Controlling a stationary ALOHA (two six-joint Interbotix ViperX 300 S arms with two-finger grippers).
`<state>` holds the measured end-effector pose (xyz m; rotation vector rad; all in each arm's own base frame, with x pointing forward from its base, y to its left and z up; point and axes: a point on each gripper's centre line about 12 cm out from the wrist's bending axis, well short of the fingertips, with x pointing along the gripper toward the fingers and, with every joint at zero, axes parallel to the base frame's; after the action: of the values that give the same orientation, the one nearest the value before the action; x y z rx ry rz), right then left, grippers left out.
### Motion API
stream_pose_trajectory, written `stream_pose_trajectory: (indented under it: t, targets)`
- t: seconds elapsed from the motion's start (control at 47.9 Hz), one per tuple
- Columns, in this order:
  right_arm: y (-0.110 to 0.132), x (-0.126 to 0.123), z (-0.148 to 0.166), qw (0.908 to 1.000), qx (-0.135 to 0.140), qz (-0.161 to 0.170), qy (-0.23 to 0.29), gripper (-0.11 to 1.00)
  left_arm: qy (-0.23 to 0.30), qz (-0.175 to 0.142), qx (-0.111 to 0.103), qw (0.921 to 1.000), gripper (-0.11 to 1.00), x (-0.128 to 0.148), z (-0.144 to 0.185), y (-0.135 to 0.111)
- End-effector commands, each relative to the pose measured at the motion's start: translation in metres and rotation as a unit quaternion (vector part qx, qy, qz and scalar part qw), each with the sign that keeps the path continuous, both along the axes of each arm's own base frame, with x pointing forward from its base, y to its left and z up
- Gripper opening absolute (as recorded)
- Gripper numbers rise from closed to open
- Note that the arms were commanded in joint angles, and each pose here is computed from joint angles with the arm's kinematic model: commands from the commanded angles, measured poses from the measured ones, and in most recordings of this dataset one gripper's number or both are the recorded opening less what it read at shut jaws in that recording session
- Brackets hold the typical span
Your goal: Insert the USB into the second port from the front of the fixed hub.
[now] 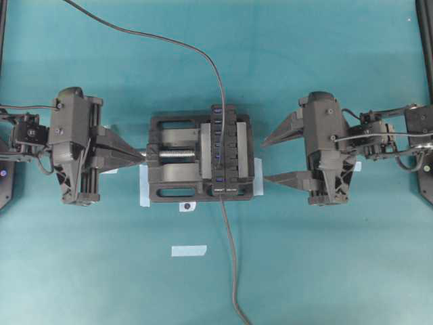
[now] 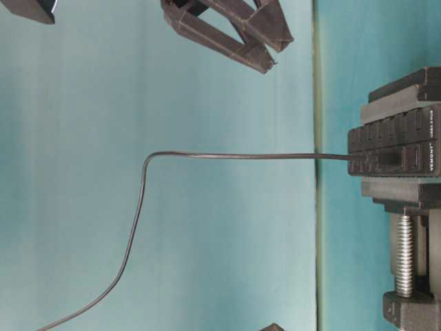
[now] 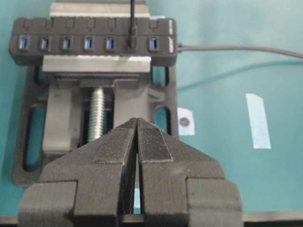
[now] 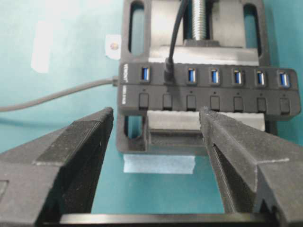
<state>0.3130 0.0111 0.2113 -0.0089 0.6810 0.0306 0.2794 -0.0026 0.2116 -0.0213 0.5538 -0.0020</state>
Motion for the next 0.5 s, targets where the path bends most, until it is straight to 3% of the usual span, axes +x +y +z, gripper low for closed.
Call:
stream_pose_trajectory:
  t: [0.0, 0.48]
  targets:
    - [0.002, 0.0004, 0.0083, 0.9999, 0.006, 0.0, -0.016, 0.82, -0.018, 0.0, -0.001, 0.9998, 0.0, 0.0048, 0.0106, 0.0]
    - [0.002, -0.0018, 0.0075, 0.9999, 0.006, -0.001, -0.015, 0.82, -0.018, 0.0, -0.001, 0.9998, 0.0, 0.0048, 0.0106, 0.0]
